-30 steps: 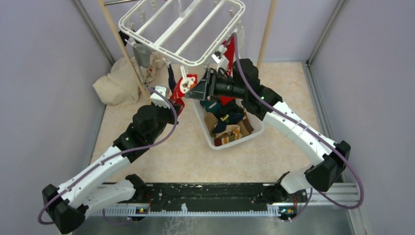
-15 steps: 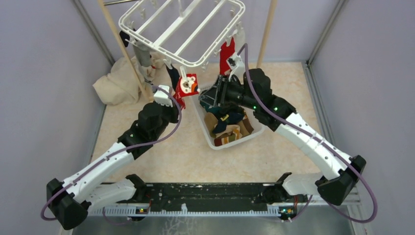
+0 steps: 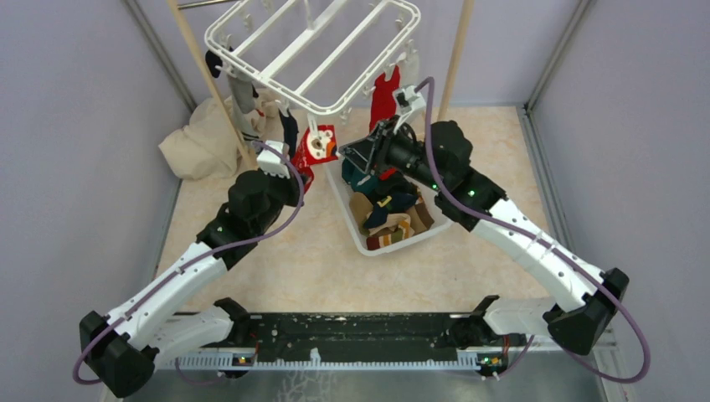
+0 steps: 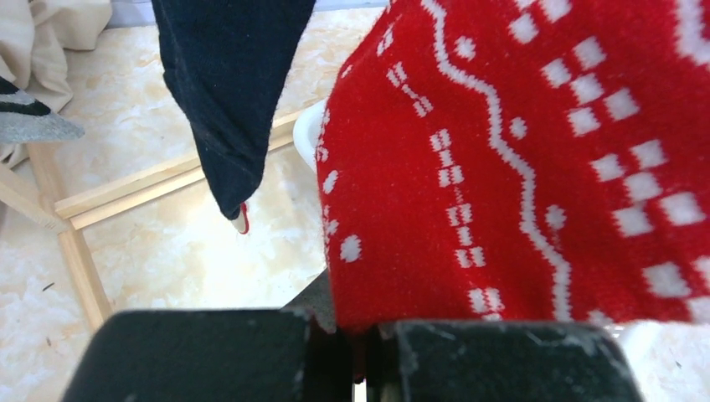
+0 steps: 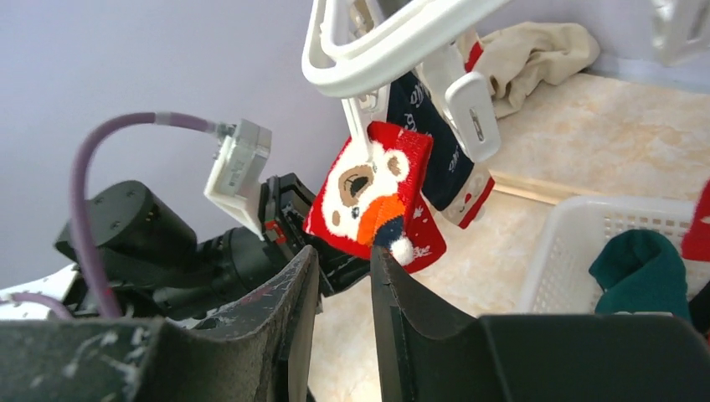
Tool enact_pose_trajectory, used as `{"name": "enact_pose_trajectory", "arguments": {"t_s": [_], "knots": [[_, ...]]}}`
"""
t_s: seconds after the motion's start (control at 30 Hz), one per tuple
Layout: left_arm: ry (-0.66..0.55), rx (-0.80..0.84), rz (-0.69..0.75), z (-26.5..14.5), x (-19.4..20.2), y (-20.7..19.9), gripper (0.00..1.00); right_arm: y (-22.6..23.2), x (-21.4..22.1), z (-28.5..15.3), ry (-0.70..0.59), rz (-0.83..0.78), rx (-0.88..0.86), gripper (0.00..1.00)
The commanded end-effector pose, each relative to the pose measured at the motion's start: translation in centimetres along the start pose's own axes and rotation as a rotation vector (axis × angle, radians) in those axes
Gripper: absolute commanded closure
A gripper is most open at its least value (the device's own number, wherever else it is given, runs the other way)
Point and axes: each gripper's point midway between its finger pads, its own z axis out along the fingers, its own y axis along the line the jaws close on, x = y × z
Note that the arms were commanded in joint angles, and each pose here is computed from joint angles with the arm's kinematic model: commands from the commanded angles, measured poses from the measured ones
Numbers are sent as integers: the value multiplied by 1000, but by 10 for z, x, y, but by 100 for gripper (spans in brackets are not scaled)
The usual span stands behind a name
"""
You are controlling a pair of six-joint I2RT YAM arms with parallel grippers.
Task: Remove the socks clipped to the hanger
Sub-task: Remove the sock from the hanger.
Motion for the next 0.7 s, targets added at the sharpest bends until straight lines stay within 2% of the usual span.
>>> {"name": "enact_pose_trajectory", "arguments": {"t_s": [0.0,0.3,0.67], "knots": [[-73,89,-40,-7,-32,-16,97,16,-14,24,-66,-61,-52,70],[-74,180,-52,-19,-48,-29,95,10,-6,61,-94,-90,-56,71],[-23,274,-84,-23,-37,-42,94,14,-9,99,-108,-120,-106,71]]}}
